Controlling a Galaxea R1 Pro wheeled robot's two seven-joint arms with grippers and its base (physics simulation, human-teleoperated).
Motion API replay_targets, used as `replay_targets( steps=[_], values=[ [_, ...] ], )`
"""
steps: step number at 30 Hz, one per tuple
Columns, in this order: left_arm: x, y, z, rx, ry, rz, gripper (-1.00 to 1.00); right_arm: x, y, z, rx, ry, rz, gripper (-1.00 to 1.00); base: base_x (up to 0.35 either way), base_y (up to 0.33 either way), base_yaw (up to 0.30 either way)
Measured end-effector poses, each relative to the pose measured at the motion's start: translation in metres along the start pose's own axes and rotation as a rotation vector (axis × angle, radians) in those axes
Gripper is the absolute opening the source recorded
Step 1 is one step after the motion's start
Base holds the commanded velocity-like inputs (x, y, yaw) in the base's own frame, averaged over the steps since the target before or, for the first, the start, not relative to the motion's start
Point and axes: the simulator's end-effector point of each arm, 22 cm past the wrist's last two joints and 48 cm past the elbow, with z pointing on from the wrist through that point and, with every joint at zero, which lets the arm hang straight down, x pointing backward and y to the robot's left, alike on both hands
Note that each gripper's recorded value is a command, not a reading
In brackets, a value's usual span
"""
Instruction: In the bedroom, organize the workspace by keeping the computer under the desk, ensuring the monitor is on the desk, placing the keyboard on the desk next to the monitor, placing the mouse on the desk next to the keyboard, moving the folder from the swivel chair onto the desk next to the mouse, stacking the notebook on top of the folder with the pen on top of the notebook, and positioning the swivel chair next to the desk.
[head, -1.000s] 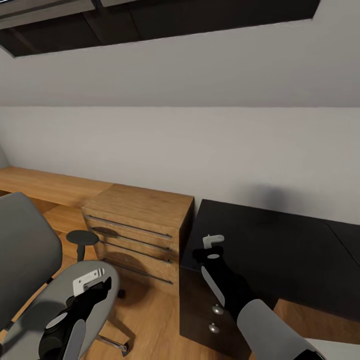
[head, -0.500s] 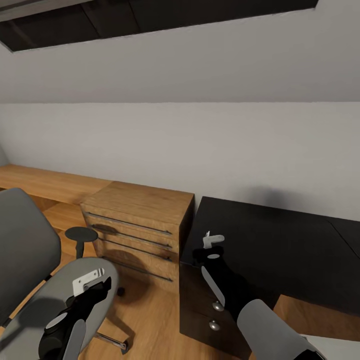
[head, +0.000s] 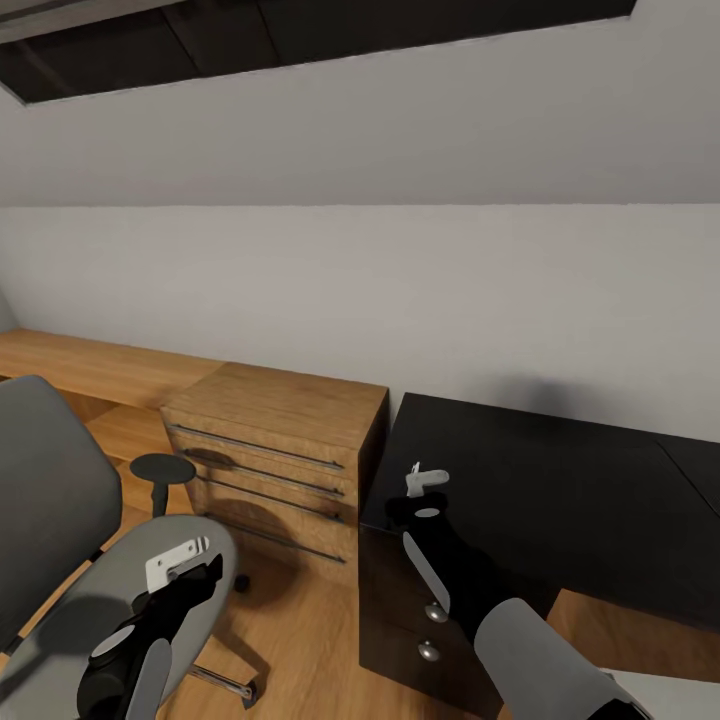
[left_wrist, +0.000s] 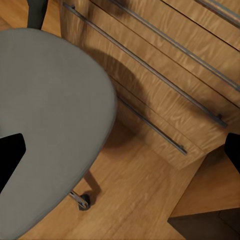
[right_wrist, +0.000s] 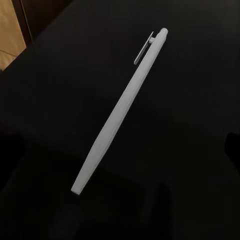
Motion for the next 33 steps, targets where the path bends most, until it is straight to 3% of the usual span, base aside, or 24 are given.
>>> replay_targets(
  steps=[33],
  values=[
    [0.0047,0.0002,0.0025,0.002,0.000,0.000,1.00,0.0013,-0.0037,0.0038,0.006,-0.015,0.022,1.00,0.041,0.000,0.000]
  ],
)
